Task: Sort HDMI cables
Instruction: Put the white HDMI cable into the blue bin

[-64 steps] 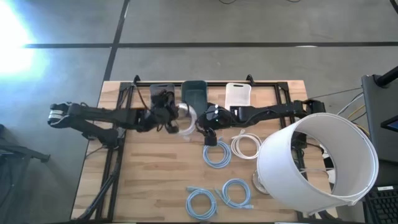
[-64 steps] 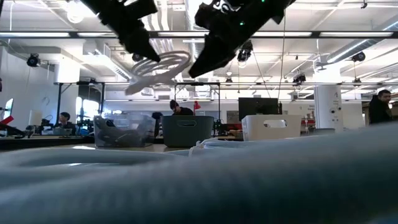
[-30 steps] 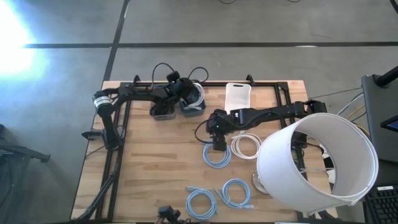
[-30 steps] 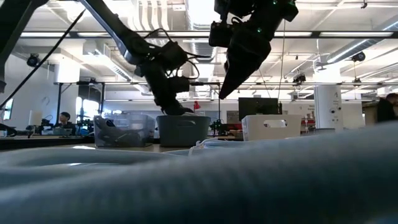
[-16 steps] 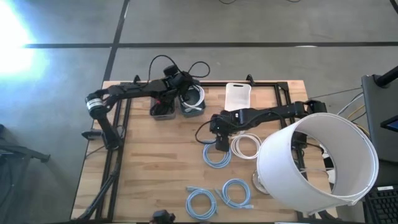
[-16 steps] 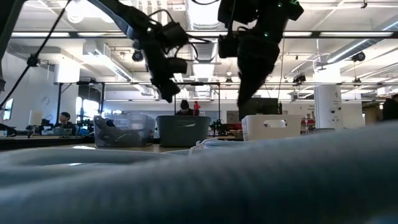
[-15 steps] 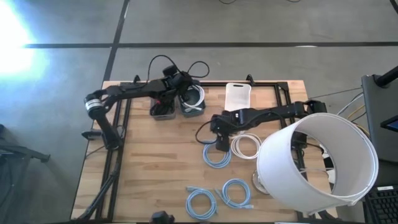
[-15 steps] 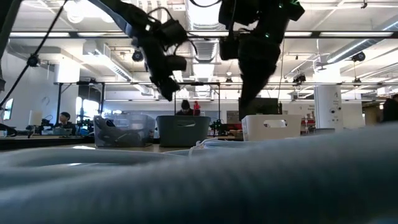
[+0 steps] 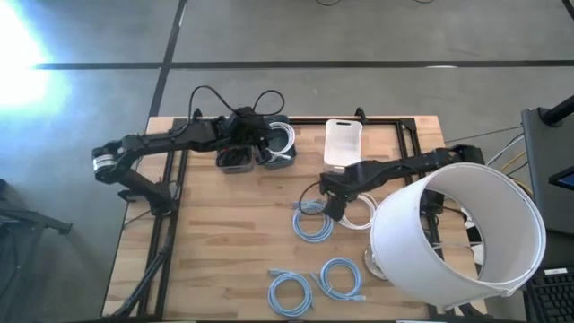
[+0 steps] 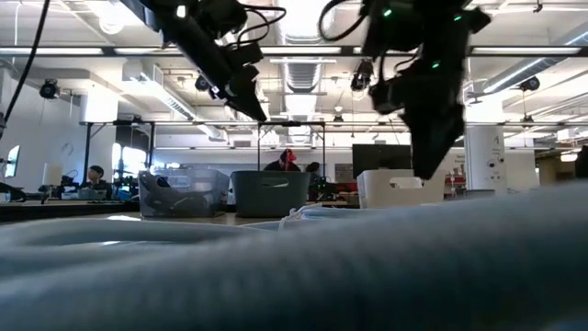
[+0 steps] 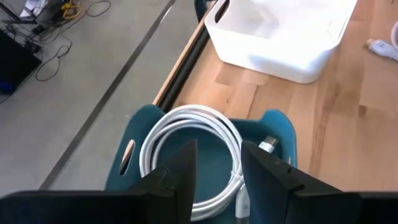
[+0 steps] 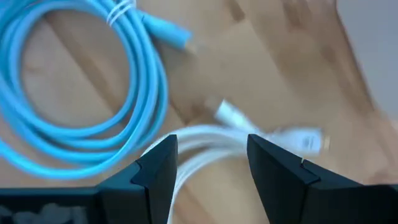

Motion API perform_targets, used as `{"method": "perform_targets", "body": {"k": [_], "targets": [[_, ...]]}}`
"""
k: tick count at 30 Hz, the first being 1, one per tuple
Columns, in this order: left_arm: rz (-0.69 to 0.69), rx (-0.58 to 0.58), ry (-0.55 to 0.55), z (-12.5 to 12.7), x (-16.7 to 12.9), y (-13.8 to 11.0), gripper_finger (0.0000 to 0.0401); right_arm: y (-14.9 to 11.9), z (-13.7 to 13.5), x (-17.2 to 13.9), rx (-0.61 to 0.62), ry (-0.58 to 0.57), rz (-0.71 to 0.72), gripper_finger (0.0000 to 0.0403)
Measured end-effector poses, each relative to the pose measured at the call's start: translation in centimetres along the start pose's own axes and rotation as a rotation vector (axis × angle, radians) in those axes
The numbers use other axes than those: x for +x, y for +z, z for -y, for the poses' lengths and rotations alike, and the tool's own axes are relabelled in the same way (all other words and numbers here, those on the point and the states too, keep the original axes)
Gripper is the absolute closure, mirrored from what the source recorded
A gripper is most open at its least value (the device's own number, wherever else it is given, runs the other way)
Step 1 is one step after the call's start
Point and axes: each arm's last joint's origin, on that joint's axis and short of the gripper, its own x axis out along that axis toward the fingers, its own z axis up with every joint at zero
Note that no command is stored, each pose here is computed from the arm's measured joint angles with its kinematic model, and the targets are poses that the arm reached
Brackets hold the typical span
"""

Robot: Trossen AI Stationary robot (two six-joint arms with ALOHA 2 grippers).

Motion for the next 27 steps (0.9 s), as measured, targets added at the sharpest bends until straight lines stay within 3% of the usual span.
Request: {"method": "perform_targets", "body": {"k": [7,11,19,27], "targets": [[0.019,-0.028,0.001,0.4,0.2,-1.7,0.0273,-3.1,0.8,0.0,0.247,-0.001,0.019,0.0216],[0.043,-0.033,0.003,0.4,0.3,-1.6,0.0273,-4.0,1.3,1.2,0.323,0.011,-0.008,0.0216],[0.066,-0.034,0.004,0.5,0.3,-1.5,0.0273,-4.7,-0.1,1.9,0.132,0.159,-0.018,0.0216],[0.066,-0.034,0.004,0.5,0.3,-1.5,0.0273,-4.7,-0.6,2.2,0.117,0.186,0.015,0.0216]]}}
